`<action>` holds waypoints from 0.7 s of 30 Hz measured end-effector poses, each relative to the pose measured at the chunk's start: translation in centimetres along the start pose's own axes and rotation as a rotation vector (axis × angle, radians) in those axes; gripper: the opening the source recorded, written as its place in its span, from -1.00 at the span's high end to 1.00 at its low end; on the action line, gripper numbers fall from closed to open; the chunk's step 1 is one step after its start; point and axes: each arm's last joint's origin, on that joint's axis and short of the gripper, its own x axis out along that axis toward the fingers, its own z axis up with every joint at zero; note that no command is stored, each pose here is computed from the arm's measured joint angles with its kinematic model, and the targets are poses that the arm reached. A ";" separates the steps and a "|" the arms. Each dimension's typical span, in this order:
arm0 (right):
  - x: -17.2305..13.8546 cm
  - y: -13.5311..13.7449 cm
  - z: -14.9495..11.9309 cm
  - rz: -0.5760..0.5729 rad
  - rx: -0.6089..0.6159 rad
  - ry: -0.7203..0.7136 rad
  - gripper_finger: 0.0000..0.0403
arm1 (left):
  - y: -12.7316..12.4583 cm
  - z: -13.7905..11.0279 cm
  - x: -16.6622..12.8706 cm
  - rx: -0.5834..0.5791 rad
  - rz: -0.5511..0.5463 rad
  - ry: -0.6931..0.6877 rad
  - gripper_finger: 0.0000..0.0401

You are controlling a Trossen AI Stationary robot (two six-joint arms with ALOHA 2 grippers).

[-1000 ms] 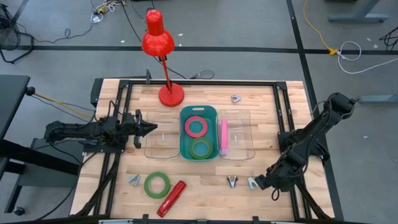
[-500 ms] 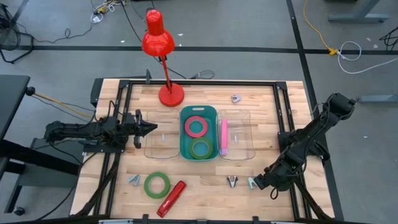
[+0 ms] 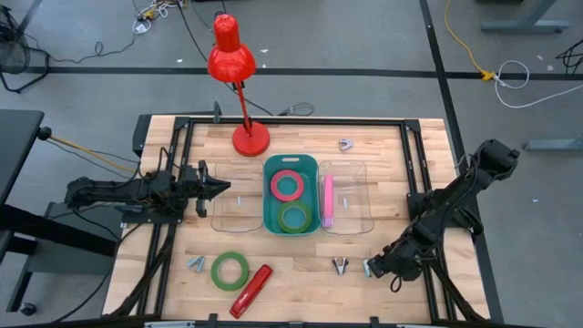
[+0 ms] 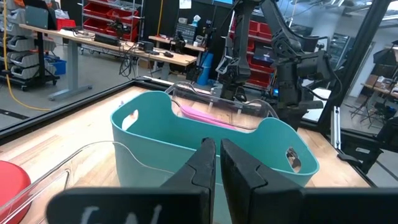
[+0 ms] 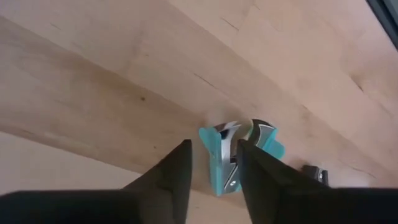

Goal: Pick and place Stapler, Stapler remover, tape
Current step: Put the right light blue stapler remover into the left transparent bin

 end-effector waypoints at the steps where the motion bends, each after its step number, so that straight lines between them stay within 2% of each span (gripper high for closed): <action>1: 0.0 0.0 0.0 0.003 0.000 0.001 0.46 | 0.0 0.0 0.0 0.000 0.000 -0.001 0.86; 9: 0.0 -0.1 0.0 -0.008 0.028 -0.002 0.96 | 0.0 0.0 0.0 0.000 0.000 -0.001 0.86; 21: -0.2 -0.5 0.1 -0.024 0.117 -0.005 0.99 | 0.0 0.0 0.0 0.000 0.000 0.000 0.86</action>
